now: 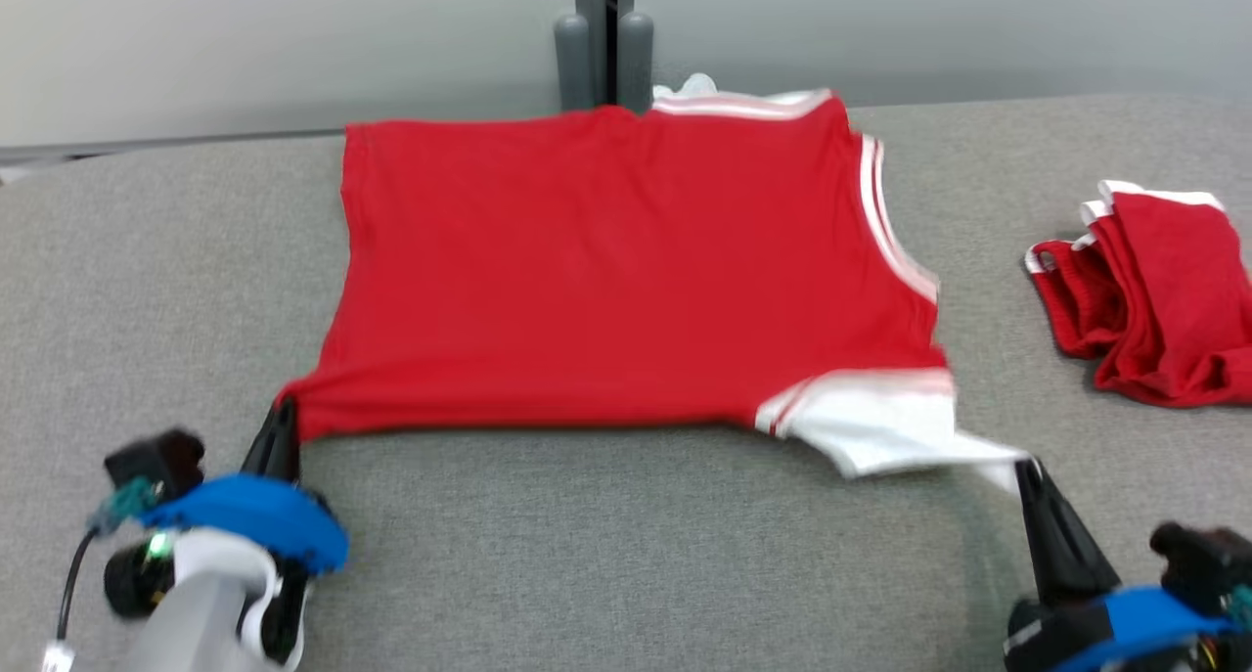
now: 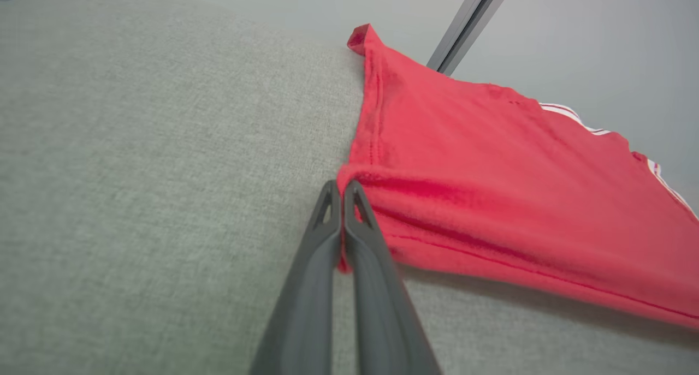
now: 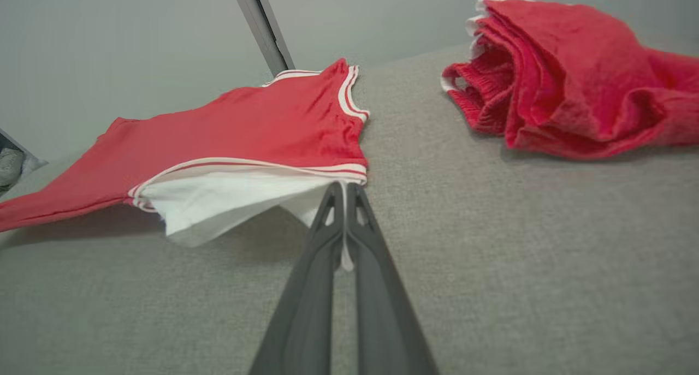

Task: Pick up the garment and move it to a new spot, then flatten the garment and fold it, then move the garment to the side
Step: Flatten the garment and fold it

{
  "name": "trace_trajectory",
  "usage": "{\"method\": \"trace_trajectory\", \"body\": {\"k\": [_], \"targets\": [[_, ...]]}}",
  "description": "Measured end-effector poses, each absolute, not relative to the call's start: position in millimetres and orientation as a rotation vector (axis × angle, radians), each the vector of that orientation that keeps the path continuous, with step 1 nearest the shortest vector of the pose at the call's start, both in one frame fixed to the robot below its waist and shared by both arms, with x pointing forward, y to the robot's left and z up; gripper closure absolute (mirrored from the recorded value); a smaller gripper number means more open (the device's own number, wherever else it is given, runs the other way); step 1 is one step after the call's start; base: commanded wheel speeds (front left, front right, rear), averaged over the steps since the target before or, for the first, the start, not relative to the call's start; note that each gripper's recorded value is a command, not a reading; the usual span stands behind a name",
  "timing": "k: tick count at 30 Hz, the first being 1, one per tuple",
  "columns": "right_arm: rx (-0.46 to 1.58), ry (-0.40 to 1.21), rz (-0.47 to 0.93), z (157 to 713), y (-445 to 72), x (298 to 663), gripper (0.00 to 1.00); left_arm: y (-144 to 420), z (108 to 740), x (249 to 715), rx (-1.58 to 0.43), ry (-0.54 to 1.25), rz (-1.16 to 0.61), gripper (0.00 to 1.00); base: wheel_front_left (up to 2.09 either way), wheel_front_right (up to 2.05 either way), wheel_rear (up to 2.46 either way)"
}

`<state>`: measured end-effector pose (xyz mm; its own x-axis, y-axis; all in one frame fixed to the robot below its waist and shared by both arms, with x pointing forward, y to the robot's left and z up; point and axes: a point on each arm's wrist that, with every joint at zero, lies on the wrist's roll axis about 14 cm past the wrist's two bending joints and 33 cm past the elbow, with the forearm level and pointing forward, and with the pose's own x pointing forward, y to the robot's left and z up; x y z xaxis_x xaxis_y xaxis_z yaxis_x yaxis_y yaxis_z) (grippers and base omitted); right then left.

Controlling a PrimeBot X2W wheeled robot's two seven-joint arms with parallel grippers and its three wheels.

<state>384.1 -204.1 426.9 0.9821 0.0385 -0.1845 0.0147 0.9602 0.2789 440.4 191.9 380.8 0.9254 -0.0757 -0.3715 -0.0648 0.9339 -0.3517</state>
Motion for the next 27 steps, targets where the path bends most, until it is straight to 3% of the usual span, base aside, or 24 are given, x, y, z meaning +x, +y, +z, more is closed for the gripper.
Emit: {"method": "trace_trajectory", "body": {"k": [6, 12, 21, 27], "targets": [[0.278, 0.277, -0.023, 441.6, -205.3, 332.1, 1.00, 205.8, 377.0, 403.0, -0.328, 0.427, 0.023, 1.00, 0.00, 0.00, 0.00], [0.242, 0.327, -0.035, 459.8, -209.8, 310.9, 1.00, 203.6, 394.4, 360.0, -0.332, 0.491, 0.042, 1.00, 0.00, 0.00, 0.00], [0.218, 0.379, -0.040, 460.4, -213.1, 314.8, 1.00, 193.2, 426.6, 348.2, -0.332, 0.579, 0.008, 1.00, 0.00, 0.00, 0.00], [0.190, 0.383, -0.013, 457.1, -212.9, 351.8, 1.00, 174.7, 412.9, 369.9, -0.374, 0.705, -0.080, 1.00, 0.00, 0.00, 0.00]]}}
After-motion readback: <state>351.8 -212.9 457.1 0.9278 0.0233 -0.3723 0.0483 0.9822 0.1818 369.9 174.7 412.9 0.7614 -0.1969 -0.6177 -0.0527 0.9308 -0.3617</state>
